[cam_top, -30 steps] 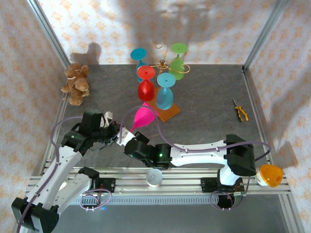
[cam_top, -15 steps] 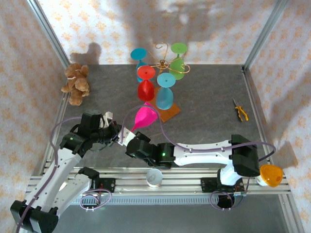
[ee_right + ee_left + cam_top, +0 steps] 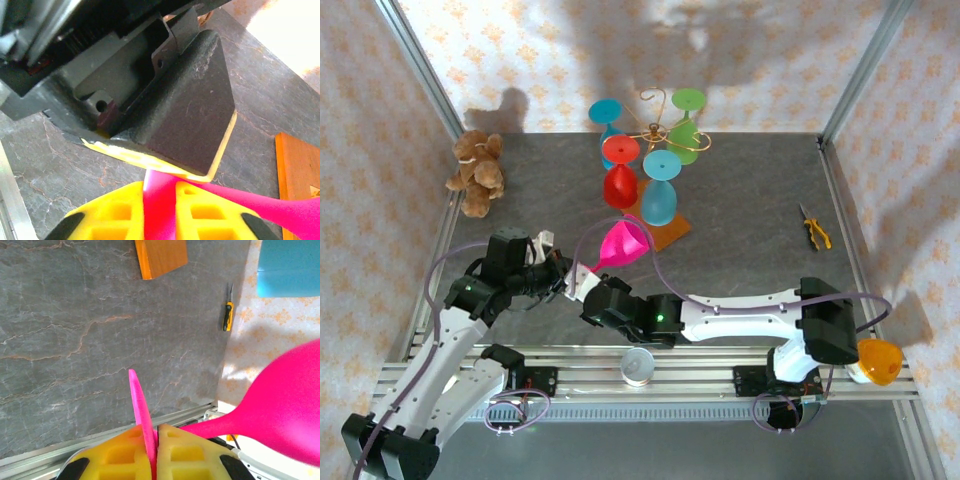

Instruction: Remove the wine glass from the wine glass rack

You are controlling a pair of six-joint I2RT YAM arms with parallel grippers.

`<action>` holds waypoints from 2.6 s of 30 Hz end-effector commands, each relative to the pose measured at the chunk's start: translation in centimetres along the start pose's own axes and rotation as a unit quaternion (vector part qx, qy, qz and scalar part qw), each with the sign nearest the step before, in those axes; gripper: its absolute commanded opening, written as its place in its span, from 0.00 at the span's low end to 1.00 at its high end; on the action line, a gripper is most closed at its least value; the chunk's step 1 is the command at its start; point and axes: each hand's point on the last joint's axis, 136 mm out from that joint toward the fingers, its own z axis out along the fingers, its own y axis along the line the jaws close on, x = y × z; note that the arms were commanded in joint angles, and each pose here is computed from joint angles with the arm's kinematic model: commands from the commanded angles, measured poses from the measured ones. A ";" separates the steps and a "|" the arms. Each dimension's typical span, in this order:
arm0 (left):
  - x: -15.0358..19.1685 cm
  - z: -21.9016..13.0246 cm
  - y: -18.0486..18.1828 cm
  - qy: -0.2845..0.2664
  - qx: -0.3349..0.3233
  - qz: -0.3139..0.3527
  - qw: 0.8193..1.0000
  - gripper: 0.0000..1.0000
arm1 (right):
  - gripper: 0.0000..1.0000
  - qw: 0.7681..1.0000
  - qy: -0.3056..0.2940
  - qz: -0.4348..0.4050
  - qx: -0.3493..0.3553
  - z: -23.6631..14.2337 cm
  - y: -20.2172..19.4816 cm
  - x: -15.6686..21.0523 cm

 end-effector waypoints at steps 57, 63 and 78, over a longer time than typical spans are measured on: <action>-2.7 1.5 -1.1 -0.117 0.170 0.066 0.976 0.00 | 0.30 0.939 0.097 0.296 -0.142 -8.0 -10.2 -6.8; -3.0 1.3 -1.1 -0.126 0.158 0.068 0.977 0.00 | 0.04 0.939 0.111 0.291 -0.144 -7.5 -9.9 -6.3; -3.4 0.7 -1.2 -0.142 0.158 0.062 0.975 0.37 | 0.00 0.934 0.126 0.309 -0.124 -6.4 -9.9 -4.4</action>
